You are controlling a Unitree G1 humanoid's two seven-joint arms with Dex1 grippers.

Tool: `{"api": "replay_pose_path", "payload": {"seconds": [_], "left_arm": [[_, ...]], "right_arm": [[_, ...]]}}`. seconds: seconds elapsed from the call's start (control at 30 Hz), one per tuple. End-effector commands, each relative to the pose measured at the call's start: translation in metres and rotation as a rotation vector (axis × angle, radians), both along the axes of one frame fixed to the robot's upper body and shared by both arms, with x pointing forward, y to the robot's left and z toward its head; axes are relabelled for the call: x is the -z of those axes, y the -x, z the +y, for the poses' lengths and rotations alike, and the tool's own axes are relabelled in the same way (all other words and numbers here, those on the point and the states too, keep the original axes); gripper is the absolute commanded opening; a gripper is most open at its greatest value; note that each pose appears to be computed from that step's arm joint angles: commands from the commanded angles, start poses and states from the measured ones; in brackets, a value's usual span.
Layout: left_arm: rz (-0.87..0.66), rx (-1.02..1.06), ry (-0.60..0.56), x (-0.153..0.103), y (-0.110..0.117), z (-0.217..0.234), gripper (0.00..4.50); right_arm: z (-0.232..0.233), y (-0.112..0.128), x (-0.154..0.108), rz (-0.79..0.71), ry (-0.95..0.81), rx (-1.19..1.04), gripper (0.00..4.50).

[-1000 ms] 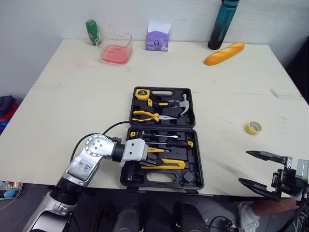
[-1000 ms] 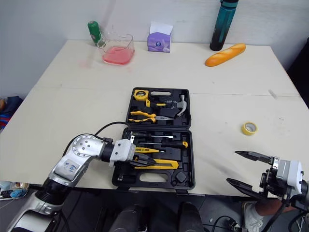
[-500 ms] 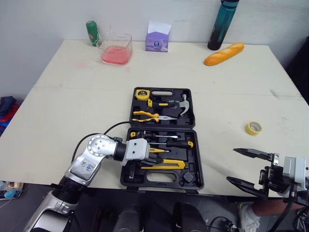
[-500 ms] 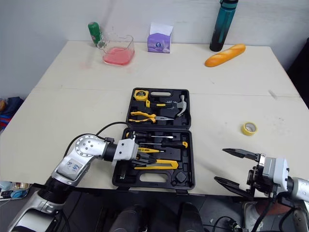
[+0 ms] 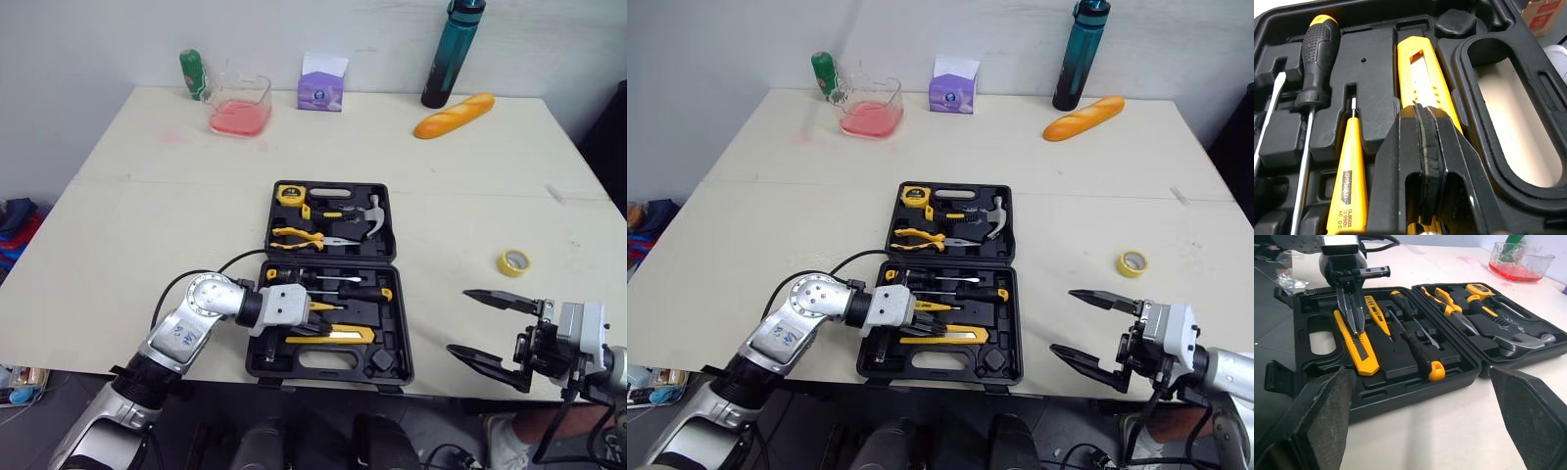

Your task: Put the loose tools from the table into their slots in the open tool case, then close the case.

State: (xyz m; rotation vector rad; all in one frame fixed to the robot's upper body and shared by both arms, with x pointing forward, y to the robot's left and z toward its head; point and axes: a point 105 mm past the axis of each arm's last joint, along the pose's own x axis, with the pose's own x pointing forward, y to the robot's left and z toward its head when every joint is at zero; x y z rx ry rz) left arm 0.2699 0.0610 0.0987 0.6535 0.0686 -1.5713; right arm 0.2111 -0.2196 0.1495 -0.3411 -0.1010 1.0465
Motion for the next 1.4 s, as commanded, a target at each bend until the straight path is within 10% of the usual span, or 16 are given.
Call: {"api": "replay_pose_path", "payload": {"seconds": [0.03,0.4,0.73,1.03,1.4], "left_arm": [[0.000,-0.060,0.010,0.015,-0.005,0.005,0.06],[-0.155,-0.086,0.215,-0.055,-0.012,0.032,0.06],[-0.187,-0.559,0.168,-0.069,-0.024,0.152,4.44],[-0.242,-1.039,0.180,-0.074,-0.016,0.262,4.44],[-0.236,-1.132,0.185,-0.073,-0.011,0.275,4.44]], "right_arm": [[-0.008,-0.002,-0.005,-0.011,0.002,0.047,4.50],[-0.048,-0.012,-0.033,-0.077,0.082,0.213,4.50],[-0.131,-0.022,-0.067,-0.206,0.283,0.558,4.50],[-0.204,-0.020,-0.076,-0.219,0.354,0.913,4.50],[-0.213,-0.023,-0.058,-0.193,0.302,0.983,4.50]]}}
